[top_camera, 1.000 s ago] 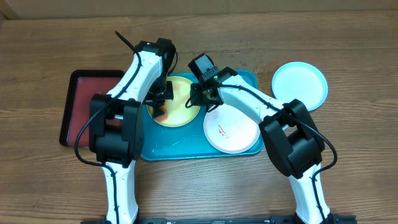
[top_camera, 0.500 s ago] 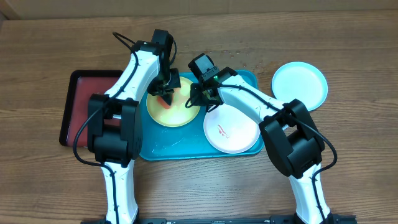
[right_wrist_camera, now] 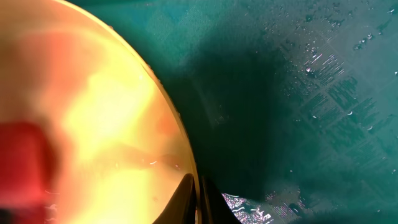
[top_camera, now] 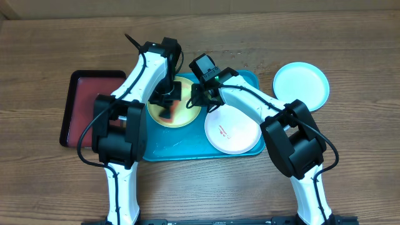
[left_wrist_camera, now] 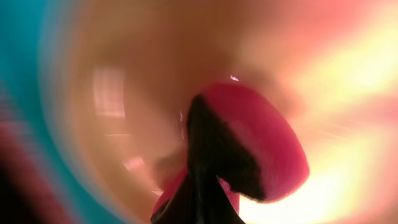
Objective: Clean dirty plates on tray and stack at the side
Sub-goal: 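Scrub the yellow plate with the sponge in the left gripper, then lift the yellow plate with the right gripper onto the light blue plate, then reach the right gripper to the white plate and grip its rim, then dip the sponge in the soapy water with the left gripper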
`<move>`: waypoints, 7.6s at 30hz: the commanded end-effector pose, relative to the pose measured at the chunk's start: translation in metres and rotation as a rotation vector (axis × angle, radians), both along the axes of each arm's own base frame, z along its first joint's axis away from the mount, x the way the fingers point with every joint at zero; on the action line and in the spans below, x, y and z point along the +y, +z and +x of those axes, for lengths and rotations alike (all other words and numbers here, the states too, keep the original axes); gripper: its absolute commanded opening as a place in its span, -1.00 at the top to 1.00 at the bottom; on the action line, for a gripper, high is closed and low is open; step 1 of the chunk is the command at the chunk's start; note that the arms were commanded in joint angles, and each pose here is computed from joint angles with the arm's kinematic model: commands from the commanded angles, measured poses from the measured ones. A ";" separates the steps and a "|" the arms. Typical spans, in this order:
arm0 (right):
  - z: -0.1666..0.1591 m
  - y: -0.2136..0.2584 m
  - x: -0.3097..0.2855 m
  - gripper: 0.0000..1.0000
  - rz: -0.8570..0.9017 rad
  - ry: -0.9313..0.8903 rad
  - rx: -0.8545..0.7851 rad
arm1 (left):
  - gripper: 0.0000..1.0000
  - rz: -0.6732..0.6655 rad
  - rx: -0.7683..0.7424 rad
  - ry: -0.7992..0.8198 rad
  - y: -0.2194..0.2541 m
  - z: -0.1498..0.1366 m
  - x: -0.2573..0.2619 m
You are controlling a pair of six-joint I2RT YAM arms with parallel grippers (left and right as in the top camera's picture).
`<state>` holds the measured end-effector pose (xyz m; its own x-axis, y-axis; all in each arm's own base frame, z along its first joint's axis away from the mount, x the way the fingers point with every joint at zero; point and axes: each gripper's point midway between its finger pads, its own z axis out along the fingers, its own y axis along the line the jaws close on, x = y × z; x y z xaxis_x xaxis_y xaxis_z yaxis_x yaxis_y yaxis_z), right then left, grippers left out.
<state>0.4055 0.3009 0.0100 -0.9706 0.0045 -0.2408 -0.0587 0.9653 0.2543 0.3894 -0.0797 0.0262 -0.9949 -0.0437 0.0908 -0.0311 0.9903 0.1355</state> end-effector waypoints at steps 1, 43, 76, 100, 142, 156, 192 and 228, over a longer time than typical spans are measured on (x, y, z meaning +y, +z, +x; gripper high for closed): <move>-0.010 -0.021 -0.006 0.92 -0.051 0.005 0.031 | 0.92 0.368 -0.131 0.103 0.011 0.024 0.071; 0.002 0.036 0.010 0.93 -0.026 0.126 -0.068 | 0.93 0.014 -0.333 0.651 0.110 0.020 0.164; 0.001 0.269 0.032 0.92 -1.064 0.411 -0.879 | 0.92 -0.119 -0.261 0.734 0.082 0.006 0.224; 0.057 0.194 -0.082 0.93 -0.119 0.132 -0.270 | 0.92 -0.120 -0.263 0.730 0.082 0.007 0.224; 0.022 0.115 -0.298 0.21 0.278 -0.179 0.056 | 0.92 -0.121 -0.268 0.730 0.082 0.008 0.224; -0.010 0.042 -0.156 -0.18 -0.278 0.464 0.106 | 0.92 -0.121 -0.268 0.729 0.082 0.008 0.224; -0.038 0.003 -0.134 0.78 -0.165 0.504 0.209 | 0.92 -0.171 -0.285 0.703 0.083 0.015 0.217; -0.032 -0.013 -0.100 0.63 -0.056 0.157 0.207 | 0.91 -0.153 -0.185 0.681 0.018 0.008 0.218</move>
<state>0.3837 0.2002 0.0074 -0.9852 -0.1572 -0.0679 -0.1686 0.9596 0.2253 0.4023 0.1358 0.0595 -0.7497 -0.6601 -0.0470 -0.6531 0.7495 -0.1082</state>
